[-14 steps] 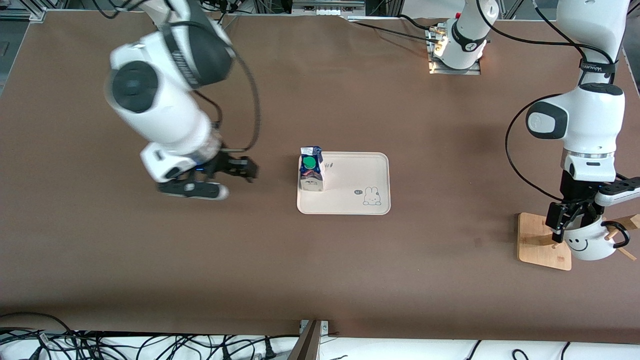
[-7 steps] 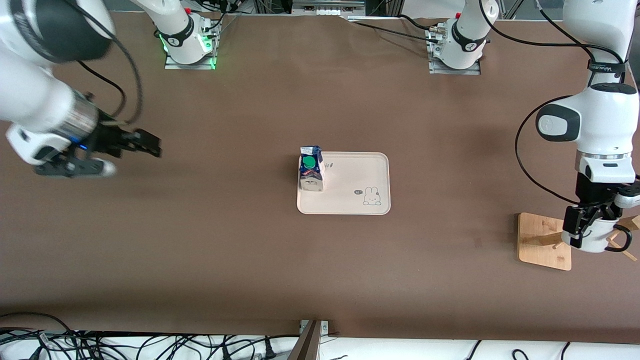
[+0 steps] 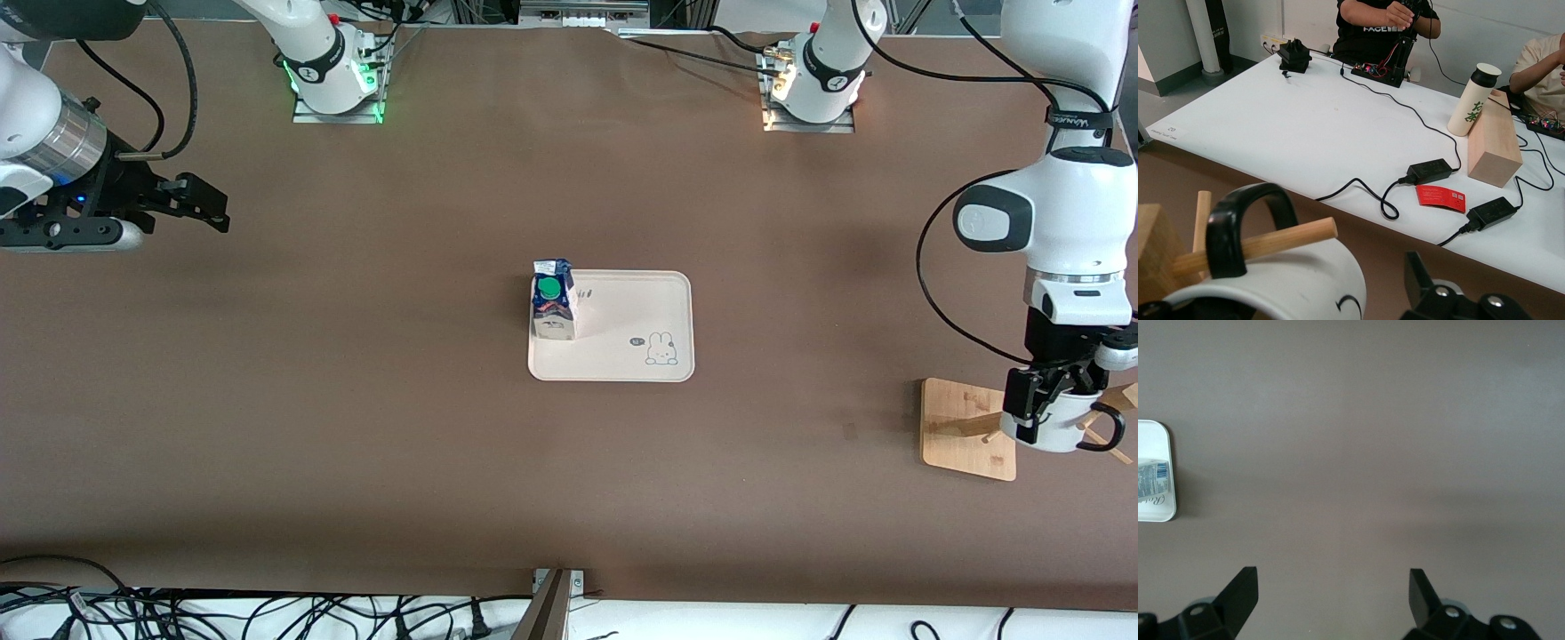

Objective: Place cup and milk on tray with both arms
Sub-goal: 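Grasp the white mug by its handle and lift it off the stand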

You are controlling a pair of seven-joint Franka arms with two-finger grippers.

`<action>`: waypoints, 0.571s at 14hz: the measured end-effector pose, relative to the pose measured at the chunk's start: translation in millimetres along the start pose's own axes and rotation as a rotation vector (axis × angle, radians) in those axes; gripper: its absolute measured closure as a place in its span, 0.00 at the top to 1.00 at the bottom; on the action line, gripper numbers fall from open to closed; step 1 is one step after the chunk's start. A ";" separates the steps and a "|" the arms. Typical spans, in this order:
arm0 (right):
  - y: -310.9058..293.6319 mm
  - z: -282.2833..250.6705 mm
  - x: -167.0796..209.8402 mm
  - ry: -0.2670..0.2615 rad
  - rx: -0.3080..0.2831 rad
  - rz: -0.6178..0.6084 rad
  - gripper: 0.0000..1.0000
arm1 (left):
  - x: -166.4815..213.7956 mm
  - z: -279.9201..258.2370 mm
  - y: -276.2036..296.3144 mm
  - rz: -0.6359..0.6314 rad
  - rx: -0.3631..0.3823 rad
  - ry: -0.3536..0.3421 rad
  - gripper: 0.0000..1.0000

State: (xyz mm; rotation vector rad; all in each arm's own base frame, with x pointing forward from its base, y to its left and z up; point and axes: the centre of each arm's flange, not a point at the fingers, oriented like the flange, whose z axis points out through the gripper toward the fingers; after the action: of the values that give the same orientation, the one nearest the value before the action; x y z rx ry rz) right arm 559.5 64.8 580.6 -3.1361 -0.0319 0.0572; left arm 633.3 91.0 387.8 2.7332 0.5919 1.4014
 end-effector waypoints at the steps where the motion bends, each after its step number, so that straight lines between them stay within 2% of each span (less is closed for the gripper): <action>1: -0.1 0.2 0.6 0.003 0.000 0.000 1.00 | -0.4 0.0 0.7 0.001 -0.001 -0.001 0.70; 6: 1.3 -5.7 2.0 0.020 -0.001 0.002 1.00 | -4.8 1.1 1.5 0.000 -0.001 -0.011 0.18; 8: 2.5 -7.3 2.4 0.024 -0.001 0.004 1.00 | -7.1 0.6 4.8 -0.018 -0.005 -0.012 0.14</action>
State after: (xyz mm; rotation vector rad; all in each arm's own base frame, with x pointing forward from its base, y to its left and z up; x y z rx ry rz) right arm 562.2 62.3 587.8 -3.1377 -0.0254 0.0199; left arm 631.7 84.3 382.8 2.7235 0.6102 1.3792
